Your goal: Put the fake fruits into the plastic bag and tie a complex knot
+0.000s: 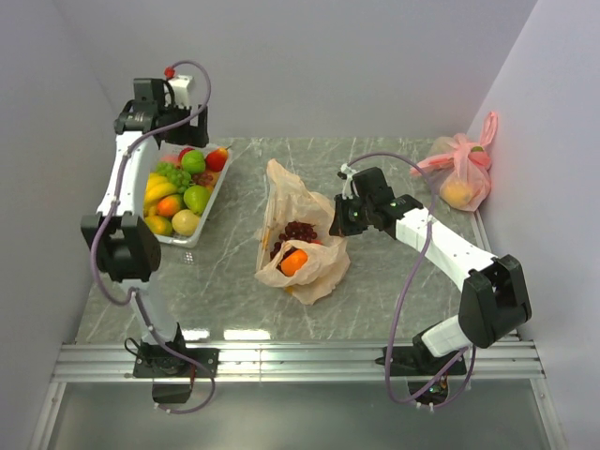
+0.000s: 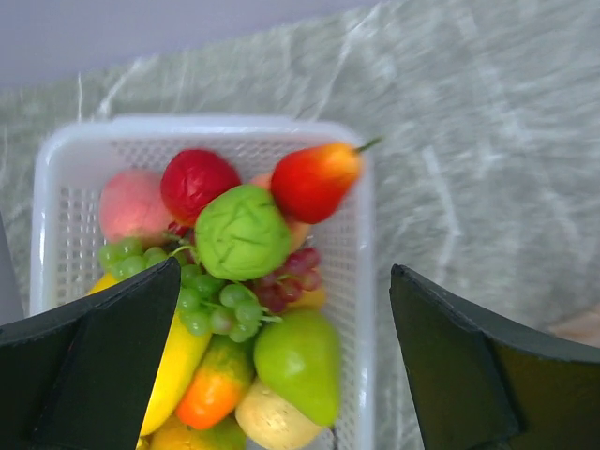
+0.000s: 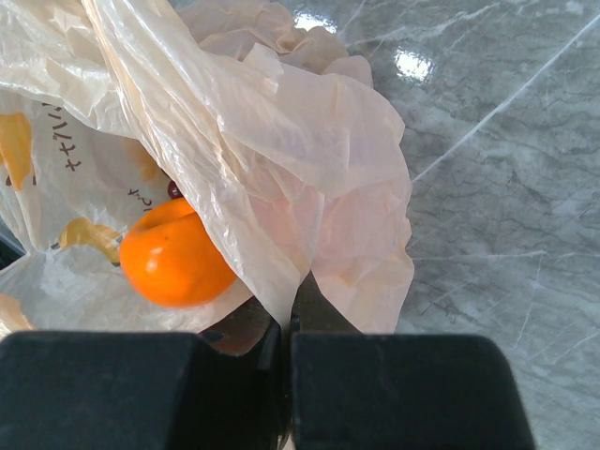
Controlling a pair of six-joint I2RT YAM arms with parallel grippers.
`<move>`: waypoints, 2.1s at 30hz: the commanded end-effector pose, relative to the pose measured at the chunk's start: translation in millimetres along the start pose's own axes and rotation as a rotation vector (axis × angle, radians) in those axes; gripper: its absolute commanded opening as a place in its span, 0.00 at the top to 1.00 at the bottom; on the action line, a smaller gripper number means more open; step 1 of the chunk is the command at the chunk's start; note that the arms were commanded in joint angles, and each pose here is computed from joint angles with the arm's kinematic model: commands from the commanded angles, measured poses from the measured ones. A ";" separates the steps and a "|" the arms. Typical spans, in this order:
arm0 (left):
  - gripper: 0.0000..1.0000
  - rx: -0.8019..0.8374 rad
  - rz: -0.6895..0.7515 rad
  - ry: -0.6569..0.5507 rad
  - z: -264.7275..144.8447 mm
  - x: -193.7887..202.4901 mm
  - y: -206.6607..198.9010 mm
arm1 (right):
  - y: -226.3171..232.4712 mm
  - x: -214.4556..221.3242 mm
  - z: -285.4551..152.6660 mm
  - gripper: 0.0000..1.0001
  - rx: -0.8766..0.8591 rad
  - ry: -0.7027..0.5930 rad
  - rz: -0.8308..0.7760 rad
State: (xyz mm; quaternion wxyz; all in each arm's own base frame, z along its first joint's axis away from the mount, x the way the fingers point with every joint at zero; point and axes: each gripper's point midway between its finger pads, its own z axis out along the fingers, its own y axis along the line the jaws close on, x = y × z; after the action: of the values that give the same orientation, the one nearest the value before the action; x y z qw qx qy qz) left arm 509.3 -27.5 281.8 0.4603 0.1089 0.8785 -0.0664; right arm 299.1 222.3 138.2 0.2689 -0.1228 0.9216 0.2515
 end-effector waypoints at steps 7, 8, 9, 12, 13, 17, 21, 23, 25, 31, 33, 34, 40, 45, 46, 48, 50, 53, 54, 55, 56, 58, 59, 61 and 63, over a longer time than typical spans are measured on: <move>0.01 -0.118 -0.063 0.135 57.8 51.0 47.7 | 5.7 -14.3 -6.0 1.00 -0.012 -0.036 -0.026; 0.01 -0.112 -0.068 0.143 61.3 55.3 47.6 | 5.3 -14.0 -6.0 1.00 -0.010 -0.035 -0.027; 0.01 -0.101 -0.074 0.163 66.9 64.3 46.1 | 5.8 -15.2 -6.4 1.00 -0.010 -0.038 -0.028; 0.01 -0.093 -0.087 0.176 79.3 75.6 46.1 | 5.9 -15.7 -5.5 1.00 -0.011 -0.033 -0.026; 0.02 -0.094 -0.093 0.176 82.1 77.6 46.9 | 6.5 -15.2 -5.0 1.00 -0.012 -0.031 -0.027; 0.03 -0.087 -0.107 0.188 95.8 82.8 48.2 | 5.6 -15.5 -4.7 1.00 -0.009 -0.029 -0.025; 0.04 -0.085 -0.119 0.190 106.9 84.0 51.0 | 5.6 -17.4 -4.9 1.00 -0.007 -0.032 -0.029; 0.08 -0.083 -0.126 0.192 109.6 85.2 50.7 | 5.0 -16.9 -4.0 1.00 -0.004 -0.029 -0.028; 0.12 -0.082 -0.133 0.191 108.3 84.8 52.1 | 5.3 -17.2 -3.8 1.00 -0.006 -0.029 -0.028; 0.32 -0.083 -0.118 0.097 70.9 53.4 50.7 | 3.8 -15.0 -2.7 1.00 -0.003 -0.025 -0.030; 0.42 -0.087 -0.097 0.060 50.6 38.9 49.1 | 4.0 -14.8 -1.3 1.00 -0.006 -0.023 -0.026; 0.44 -0.082 -0.089 0.046 43.2 33.0 46.2 | 3.5 -14.3 -1.1 1.00 -0.004 -0.022 -0.026; 0.48 0.107 -0.035 -0.075 -22.2 -7.9 -6.5 | 3.1 -14.9 -1.3 1.00 -0.004 -0.025 -0.025; 0.46 0.353 0.025 -0.109 -63.5 -7.5 -95.3 | 4.3 -14.1 2.0 1.00 -0.011 -0.013 -0.023; 0.46 0.413 0.042 -0.101 -67.0 -3.6 -121.0 | 4.3 -13.5 3.3 1.00 -0.013 -0.010 -0.020; 0.46 0.504 0.053 -0.069 -72.9 11.3 -155.9 | 5.5 -14.8 3.1 1.00 -0.017 -0.011 -0.016; 0.46 0.595 0.100 -0.021 -76.4 29.1 -203.1 | 5.4 -15.8 2.8 1.00 -0.014 -0.012 -0.015; 0.45 0.681 0.128 0.051 -77.2 63.4 -252.6 | 5.3 -17.7 0.4 1.00 -0.010 -0.023 -0.010; 0.45 0.702 0.121 0.073 -72.1 78.1 -262.1 | 5.2 -16.5 0.2 1.00 -0.012 -0.020 -0.007; 0.45 0.739 0.140 0.096 -73.7 89.8 -278.7 | 6.9 -17.4 -1.3 1.00 -0.019 -0.025 -0.006; 0.45 0.755 0.144 0.126 -72.6 100.7 -286.3 | 6.0 -17.5 -2.4 1.00 -0.019 -0.026 0.000; 0.43 0.814 0.135 0.212 -75.1 127.9 -312.8 | 6.5 -19.8 -5.4 1.00 -0.022 -0.034 0.005; 0.41 0.829 0.146 0.239 -76.0 137.7 -320.7 | 7.4 -20.2 -6.2 1.00 -0.025 -0.034 0.006; 0.24 0.868 0.215 0.307 -79.8 163.8 -335.9 | 7.2 -20.3 -7.6 1.00 -0.027 -0.036 0.009; 0.10 0.865 0.241 0.330 -81.0 167.4 -337.4 | 5.9 -20.7 -8.6 1.00 -0.023 -0.036 0.007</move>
State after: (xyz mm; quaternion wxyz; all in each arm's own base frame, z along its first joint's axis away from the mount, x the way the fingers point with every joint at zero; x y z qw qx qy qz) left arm 280.0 -304.5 186.0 0.2344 0.3729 0.8294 -0.3435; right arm 300.8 221.3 128.9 0.2506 -0.1180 0.9282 0.2485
